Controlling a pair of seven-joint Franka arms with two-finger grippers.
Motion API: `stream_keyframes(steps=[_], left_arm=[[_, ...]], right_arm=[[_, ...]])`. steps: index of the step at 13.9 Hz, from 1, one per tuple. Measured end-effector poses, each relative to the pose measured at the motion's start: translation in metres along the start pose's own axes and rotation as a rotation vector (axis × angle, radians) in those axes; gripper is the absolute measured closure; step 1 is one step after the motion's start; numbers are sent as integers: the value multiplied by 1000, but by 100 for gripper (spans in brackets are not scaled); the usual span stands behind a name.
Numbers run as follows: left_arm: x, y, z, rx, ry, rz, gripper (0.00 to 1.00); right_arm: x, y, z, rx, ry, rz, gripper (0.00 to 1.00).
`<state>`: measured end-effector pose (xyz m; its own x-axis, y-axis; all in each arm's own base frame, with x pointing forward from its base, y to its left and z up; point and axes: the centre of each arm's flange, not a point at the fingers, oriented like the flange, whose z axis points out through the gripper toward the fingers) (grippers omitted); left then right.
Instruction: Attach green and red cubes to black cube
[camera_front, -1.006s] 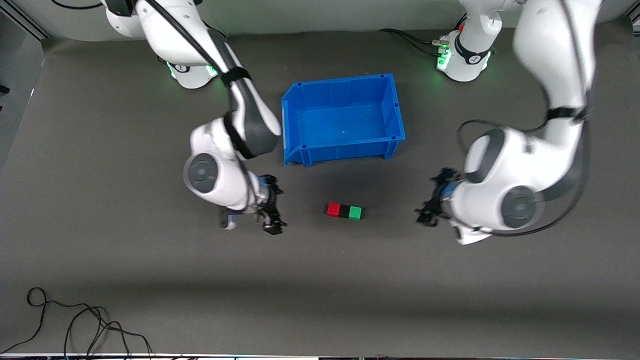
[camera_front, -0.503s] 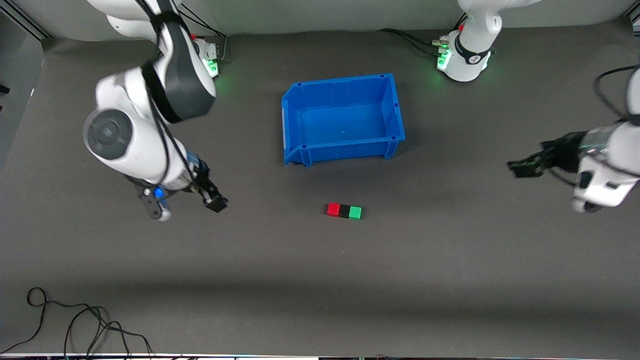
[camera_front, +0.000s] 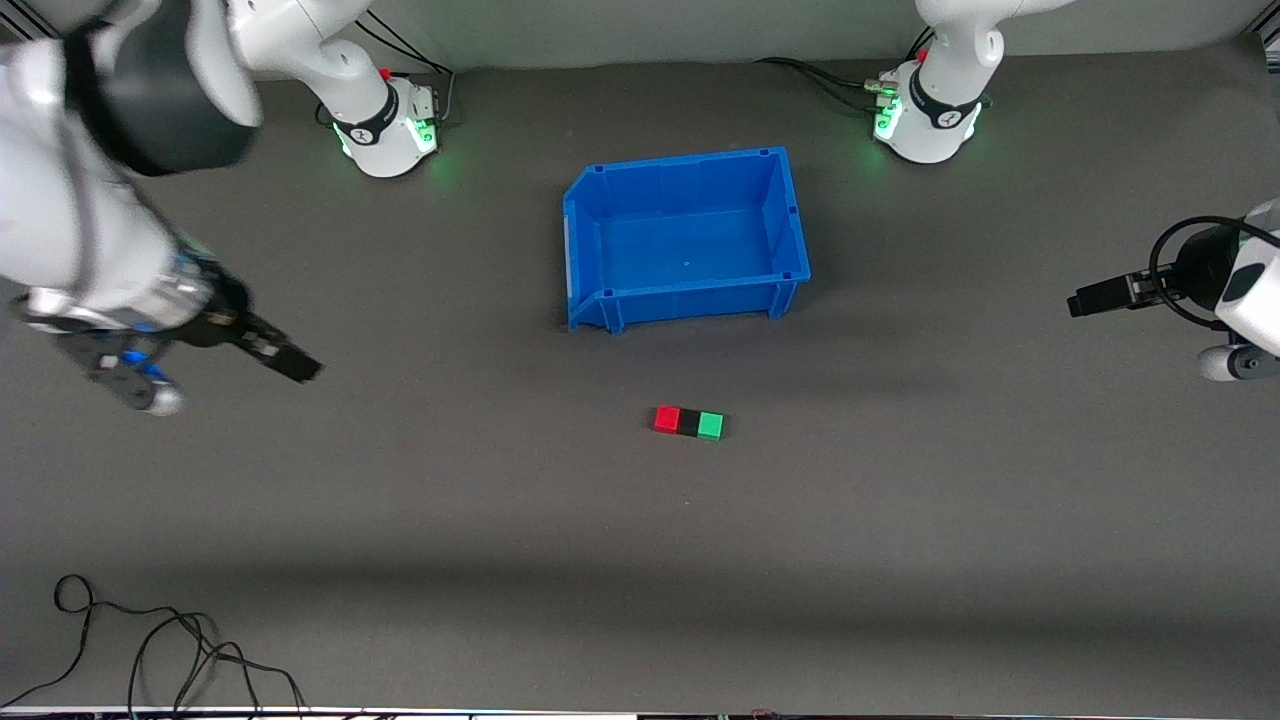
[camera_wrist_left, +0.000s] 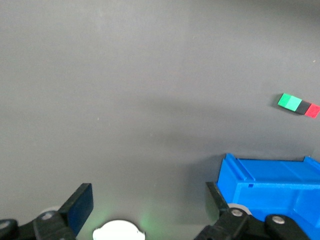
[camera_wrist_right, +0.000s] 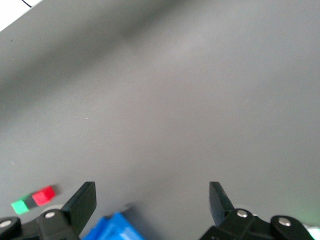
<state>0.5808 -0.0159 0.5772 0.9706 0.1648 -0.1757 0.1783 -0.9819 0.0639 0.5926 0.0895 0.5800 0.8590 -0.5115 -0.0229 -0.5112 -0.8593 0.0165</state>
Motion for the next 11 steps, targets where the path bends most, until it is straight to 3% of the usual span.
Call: stream_keyframes(steps=[4,11], left_arm=[[-17,6,19,16,31,16,0],[-24,22,19,43,44,70,0]], right_arm=[[2,44,-34,-6,62,-214,0],[36,109,-44,-1,72,-478,0]])
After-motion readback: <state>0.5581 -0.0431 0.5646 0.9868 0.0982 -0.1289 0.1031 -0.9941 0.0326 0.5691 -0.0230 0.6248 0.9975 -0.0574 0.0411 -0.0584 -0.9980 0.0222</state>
